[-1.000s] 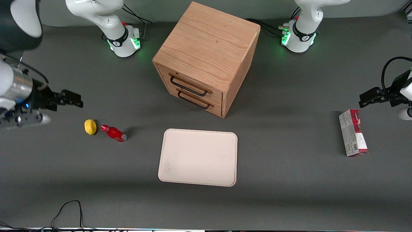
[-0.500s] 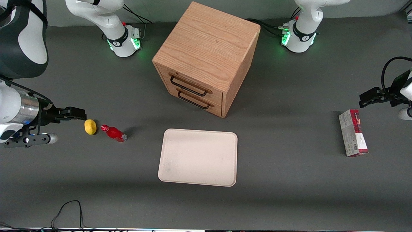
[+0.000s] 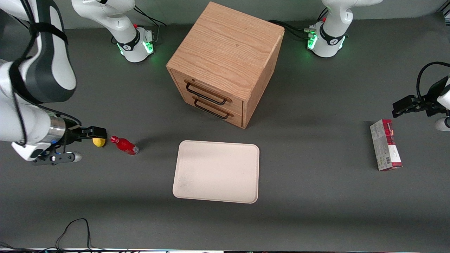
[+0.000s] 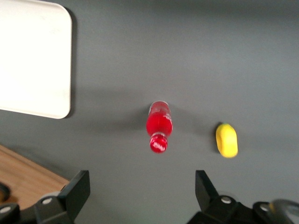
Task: Place coke bottle on tray
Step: 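Lower the right gripper onto the bottle cap end and close it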
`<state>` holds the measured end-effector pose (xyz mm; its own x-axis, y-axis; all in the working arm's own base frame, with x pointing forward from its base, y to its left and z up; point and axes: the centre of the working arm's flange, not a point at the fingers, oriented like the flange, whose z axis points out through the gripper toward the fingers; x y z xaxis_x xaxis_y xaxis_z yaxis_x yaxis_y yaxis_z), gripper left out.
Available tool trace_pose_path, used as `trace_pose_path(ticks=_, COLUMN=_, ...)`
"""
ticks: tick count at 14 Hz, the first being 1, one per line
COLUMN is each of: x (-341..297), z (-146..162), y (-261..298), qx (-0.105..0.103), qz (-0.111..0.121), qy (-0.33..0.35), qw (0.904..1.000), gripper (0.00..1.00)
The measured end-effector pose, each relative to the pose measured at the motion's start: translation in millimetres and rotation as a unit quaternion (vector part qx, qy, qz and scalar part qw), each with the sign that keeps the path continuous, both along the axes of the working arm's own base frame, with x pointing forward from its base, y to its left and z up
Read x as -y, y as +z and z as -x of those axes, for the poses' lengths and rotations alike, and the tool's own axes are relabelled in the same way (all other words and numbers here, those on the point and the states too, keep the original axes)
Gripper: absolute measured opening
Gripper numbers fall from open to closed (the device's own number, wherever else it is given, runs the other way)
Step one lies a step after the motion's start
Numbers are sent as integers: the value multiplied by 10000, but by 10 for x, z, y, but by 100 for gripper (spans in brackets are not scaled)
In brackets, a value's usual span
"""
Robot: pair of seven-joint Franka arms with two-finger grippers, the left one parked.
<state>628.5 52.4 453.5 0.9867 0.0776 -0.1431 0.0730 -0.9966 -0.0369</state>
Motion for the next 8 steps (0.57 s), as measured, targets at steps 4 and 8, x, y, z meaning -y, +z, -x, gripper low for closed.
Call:
trace_pose_path(ticks=4, x=56, z=266, y=-696, qx=320, qz=-24, qy=42, qw=9995, gripper=100)
trace_pose_path(ticks=8, x=14, z=467, y=-1213, qx=607, qz=-13, qy=110, qw=9981, gripper=100)
